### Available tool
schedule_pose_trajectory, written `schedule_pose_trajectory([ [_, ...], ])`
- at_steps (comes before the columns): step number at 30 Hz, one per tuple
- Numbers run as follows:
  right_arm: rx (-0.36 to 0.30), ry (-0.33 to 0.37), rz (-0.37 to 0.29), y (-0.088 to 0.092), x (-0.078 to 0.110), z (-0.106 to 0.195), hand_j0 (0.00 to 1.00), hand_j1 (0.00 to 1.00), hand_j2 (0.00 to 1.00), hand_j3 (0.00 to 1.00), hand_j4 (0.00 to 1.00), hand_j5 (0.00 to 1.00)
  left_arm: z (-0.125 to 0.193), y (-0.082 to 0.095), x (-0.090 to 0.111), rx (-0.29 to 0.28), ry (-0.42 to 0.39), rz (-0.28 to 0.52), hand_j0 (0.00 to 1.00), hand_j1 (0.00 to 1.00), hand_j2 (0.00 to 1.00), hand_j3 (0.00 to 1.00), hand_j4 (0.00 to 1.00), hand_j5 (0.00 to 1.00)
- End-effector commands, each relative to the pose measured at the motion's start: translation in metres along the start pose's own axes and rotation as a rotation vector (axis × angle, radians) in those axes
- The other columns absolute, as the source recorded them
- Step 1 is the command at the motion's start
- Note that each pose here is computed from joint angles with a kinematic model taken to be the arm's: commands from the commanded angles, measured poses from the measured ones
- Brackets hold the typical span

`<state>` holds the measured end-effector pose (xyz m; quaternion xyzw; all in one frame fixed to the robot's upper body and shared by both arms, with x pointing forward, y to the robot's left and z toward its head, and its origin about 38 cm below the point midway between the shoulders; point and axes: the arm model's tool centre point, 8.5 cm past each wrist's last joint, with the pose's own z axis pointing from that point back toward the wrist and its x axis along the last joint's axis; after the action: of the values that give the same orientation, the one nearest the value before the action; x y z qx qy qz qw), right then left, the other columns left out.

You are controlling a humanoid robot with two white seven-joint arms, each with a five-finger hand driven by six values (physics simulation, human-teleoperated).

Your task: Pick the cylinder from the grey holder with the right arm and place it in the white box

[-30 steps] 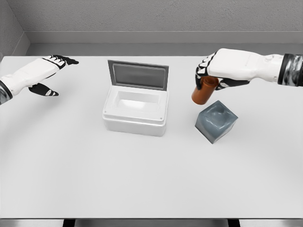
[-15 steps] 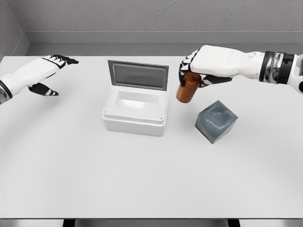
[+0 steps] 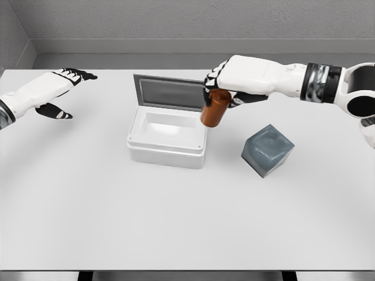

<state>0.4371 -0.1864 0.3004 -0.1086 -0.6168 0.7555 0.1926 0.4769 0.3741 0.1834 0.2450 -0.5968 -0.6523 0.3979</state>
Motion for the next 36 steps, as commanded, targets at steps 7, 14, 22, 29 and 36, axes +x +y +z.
schedule_pose_trajectory([
  [7, -0.009, -0.003, -0.007, 0.0, 0.001, -0.016, 0.43, 0.43, 0.43, 0.43, 0.43, 0.43, 0.0, 0.001, 0.0, 0.004, 0.001, 0.004, 1.0, 1.0, 1.0, 1.0, 1.0, 1.0],
  [14, -0.013, -0.003, -0.017, 0.002, -0.001, -0.025, 0.43, 0.43, 0.43, 0.43, 0.43, 0.43, 0.0, 0.001, 0.0, 0.004, 0.001, 0.004, 1.0, 1.0, 1.0, 1.0, 1.0, 1.0],
  [22, -0.005, 0.022, -0.055, 0.004, -0.005, -0.04, 1.0, 1.0, 1.0, 1.0, 1.0, 1.0, 0.001, 0.0, -0.001, 0.005, 0.002, 0.005, 1.0, 1.0, 1.0, 1.0, 1.0, 1.0],
  [29, -0.002, 0.012, -0.047, 0.005, -0.002, -0.041, 1.0, 1.0, 1.0, 1.0, 1.0, 1.0, 0.001, 0.0, 0.0, 0.004, 0.001, 0.006, 1.0, 1.0, 1.0, 1.0, 1.0, 1.0],
  [36, -0.078, 0.02, 0.087, -0.036, 0.015, 0.004, 1.0, 1.0, 1.0, 1.0, 1.0, 1.0, 0.0, 0.007, -0.001, 0.023, 0.002, 0.01, 1.0, 1.0, 1.0, 1.0, 1.0, 1.0],
])
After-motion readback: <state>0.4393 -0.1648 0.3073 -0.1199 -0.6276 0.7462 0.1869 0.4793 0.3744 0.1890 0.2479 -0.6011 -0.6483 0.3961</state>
